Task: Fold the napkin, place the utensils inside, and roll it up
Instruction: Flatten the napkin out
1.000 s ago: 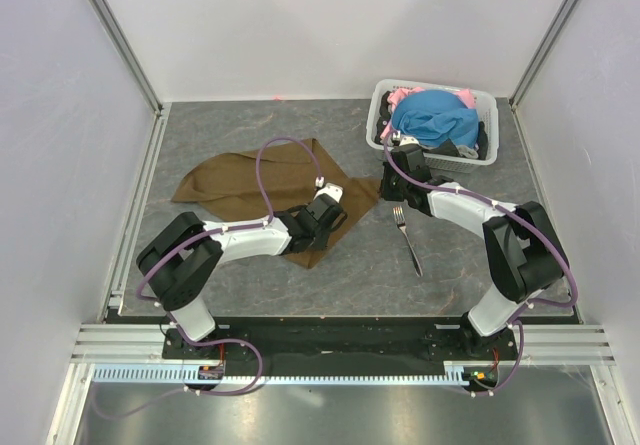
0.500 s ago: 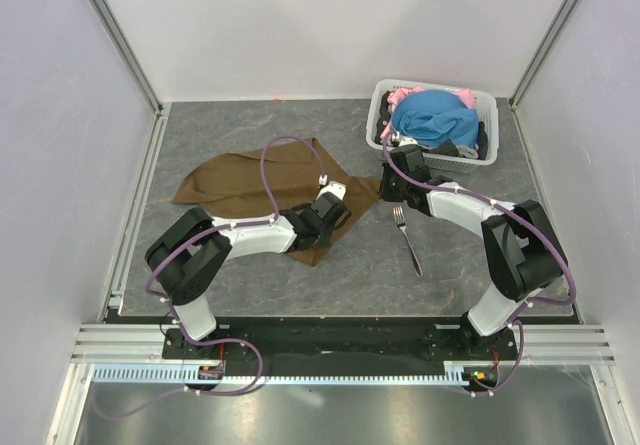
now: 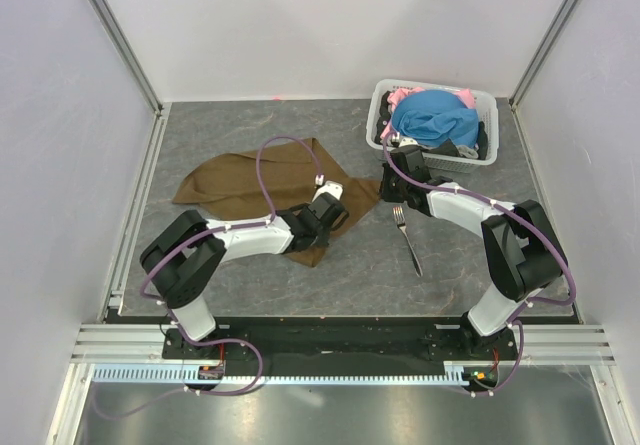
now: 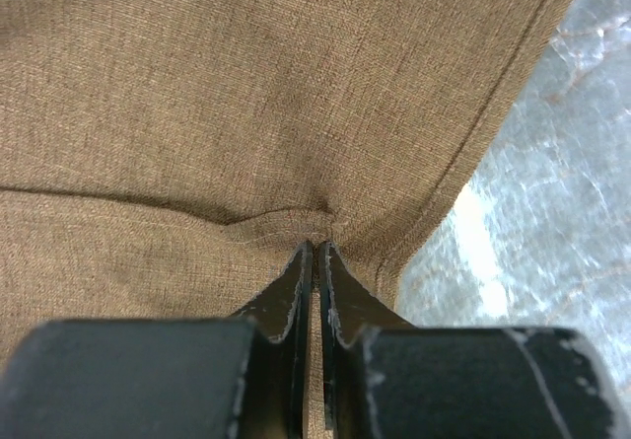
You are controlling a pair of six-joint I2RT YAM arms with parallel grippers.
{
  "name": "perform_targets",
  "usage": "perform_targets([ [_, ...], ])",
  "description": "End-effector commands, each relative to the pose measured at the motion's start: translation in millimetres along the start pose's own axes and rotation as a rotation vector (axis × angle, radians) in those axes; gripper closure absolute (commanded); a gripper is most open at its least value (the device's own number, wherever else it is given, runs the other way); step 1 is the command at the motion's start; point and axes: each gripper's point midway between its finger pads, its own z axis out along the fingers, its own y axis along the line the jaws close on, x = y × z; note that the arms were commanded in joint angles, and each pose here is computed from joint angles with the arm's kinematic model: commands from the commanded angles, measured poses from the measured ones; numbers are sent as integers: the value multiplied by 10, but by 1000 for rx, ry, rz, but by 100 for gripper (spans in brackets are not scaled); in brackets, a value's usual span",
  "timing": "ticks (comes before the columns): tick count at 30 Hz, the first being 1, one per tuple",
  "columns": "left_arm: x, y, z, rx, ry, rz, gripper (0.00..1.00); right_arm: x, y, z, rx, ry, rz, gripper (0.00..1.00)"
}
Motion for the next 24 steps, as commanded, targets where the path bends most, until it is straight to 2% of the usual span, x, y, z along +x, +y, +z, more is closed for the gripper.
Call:
perform_targets([
  [1,-184,-53,-282,61,-65,-70,91,-68,-74,-43,36,-28,2,100],
  [6,-151,-171,-388,154,-59,-79,86,-64,-104,-45,53,-29,-4,100],
  [20,32,-200,-306,180,-9,-106,81,-47,-116,-58,57,-19,-1,100],
  [22,38,-214,-303,186,-11,-112,82,-40,-112,-55,57,-17,-2,100],
  [24,53,-205,-292,180,-10,-116,87,-36,-106,-51,54,-16,1,100],
])
